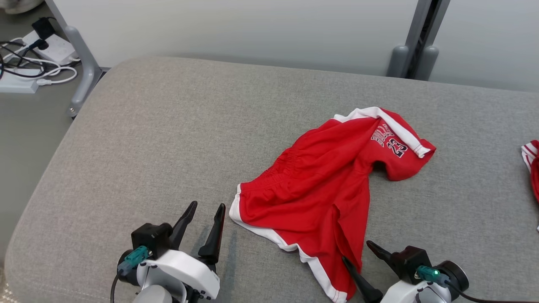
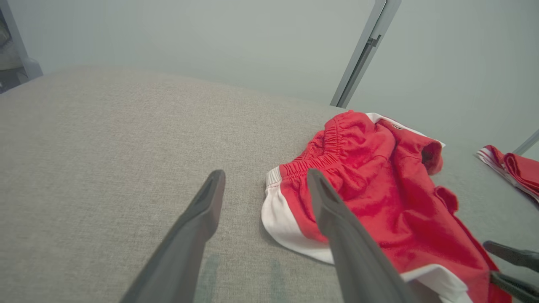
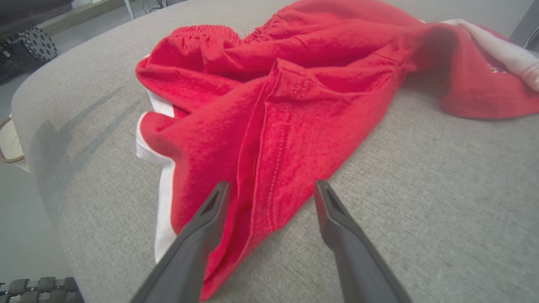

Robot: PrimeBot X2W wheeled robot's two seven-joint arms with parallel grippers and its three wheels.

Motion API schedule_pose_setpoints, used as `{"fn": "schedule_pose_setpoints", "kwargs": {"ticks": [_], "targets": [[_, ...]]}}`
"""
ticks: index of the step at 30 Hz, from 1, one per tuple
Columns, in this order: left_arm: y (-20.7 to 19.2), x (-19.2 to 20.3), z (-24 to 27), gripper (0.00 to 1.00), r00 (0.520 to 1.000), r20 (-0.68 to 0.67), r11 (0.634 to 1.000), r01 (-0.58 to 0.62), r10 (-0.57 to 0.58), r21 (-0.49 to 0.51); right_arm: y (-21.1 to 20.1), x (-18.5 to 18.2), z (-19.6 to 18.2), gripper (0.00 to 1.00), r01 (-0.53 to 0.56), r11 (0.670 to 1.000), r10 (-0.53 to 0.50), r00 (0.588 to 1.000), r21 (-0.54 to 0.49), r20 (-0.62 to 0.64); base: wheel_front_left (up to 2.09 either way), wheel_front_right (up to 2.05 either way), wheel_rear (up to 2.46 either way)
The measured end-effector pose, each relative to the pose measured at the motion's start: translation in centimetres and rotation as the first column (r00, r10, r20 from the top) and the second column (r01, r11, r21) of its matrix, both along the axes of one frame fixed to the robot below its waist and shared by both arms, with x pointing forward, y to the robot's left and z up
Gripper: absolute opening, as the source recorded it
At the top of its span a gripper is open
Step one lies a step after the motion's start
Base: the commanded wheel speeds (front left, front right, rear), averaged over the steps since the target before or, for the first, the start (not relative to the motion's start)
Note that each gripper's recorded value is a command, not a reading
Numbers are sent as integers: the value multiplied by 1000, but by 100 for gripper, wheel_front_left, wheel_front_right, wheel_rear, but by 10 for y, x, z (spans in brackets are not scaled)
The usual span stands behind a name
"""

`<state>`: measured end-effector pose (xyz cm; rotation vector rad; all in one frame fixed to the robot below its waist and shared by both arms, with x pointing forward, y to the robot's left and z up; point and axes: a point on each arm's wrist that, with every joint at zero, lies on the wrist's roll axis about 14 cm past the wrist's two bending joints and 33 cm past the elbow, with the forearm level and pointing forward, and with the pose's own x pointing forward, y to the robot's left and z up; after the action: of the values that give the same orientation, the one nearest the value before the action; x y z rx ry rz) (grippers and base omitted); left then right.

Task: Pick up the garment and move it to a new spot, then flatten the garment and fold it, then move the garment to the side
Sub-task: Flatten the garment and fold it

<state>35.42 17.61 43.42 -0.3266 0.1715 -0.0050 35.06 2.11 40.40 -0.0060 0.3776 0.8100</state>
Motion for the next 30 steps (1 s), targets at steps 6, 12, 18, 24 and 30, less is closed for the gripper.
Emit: {"fn": "schedule_pose_setpoints", "kwargs": {"ticks": [6,12,18,24,30], "targets": [[4,3,4,100,1000,11,1000,-17,18,-3,1,5,-11,100,-7,999,7,1000,-43,-10,0,0,0],[8,2,4,100,1000,13,1000,-27,27,-1,-8,22,-9,0,79,997,-79,997,-15,-3,0,0,0],[3,5,4,100,1000,15,1000,-11,11,4,-39,49,6,0,229,972,-230,973,42,15,0,0,0],[-6,10,5,100,1000,19,1000,20,-20,5,-82,79,26,0,363,928,-367,929,80,50,0,0,0],[-13,14,4,100,999,16,999,44,-44,3,-128,105,38,0,474,876,-480,874,85,69,0,0,0]]}}
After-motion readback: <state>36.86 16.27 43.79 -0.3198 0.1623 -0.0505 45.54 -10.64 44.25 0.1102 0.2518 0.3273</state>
